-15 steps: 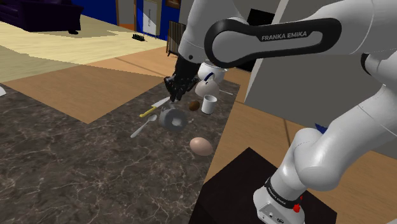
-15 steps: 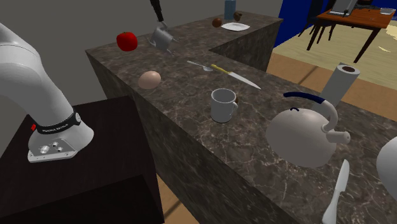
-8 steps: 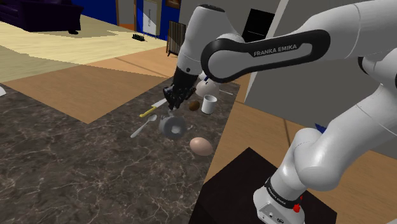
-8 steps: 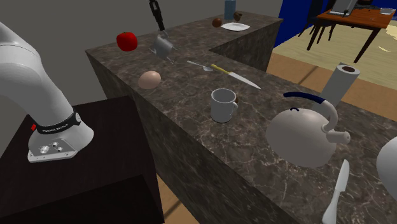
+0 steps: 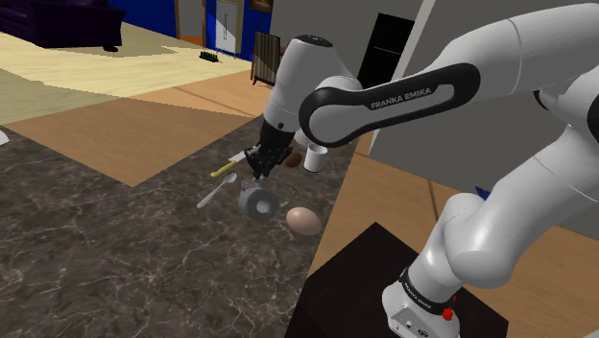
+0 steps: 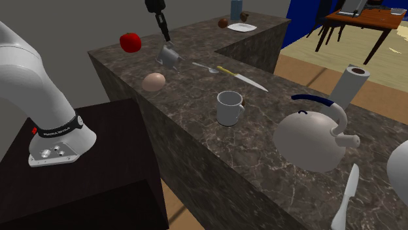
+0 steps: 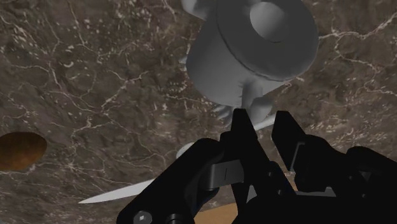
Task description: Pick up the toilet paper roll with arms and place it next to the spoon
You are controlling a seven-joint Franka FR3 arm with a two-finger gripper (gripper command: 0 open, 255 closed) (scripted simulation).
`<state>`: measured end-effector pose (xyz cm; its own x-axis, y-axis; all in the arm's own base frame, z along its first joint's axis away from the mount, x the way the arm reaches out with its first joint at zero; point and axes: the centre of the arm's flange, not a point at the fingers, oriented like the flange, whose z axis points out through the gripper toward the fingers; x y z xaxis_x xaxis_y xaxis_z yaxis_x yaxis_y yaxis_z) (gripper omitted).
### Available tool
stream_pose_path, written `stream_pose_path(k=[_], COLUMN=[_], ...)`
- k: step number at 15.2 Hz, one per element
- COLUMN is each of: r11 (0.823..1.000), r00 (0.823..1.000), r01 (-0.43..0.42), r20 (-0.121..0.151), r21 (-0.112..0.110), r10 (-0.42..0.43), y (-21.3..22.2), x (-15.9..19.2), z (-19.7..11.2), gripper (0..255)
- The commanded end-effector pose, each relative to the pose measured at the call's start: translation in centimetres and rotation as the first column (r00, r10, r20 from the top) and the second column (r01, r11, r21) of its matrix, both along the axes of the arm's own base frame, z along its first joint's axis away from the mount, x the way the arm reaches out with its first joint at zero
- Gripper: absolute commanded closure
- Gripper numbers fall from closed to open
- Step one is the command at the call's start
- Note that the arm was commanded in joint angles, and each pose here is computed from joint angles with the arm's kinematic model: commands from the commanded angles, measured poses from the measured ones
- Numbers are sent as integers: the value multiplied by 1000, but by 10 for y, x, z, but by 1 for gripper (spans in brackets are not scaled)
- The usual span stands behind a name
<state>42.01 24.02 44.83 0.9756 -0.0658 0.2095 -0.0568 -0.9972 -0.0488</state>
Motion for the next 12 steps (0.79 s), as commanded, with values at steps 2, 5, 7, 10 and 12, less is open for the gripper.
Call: stream_pose_path(k=[2, 5, 7, 10, 12], r11=[1000, 1000, 1000, 1000, 1000], r00=[1000, 1000, 1000, 1000, 1000], r01=[0, 0, 0, 0, 0], r20=[1, 1, 1, 1, 1], r21=[1, 1, 1, 1, 1], r10=[0, 0, 0, 0, 0], y=[0, 0, 0, 0, 0], x=[0, 0, 0, 0, 0], z=[-15, -31, -41, -41, -41], gripper=[255, 255, 255, 255, 255])
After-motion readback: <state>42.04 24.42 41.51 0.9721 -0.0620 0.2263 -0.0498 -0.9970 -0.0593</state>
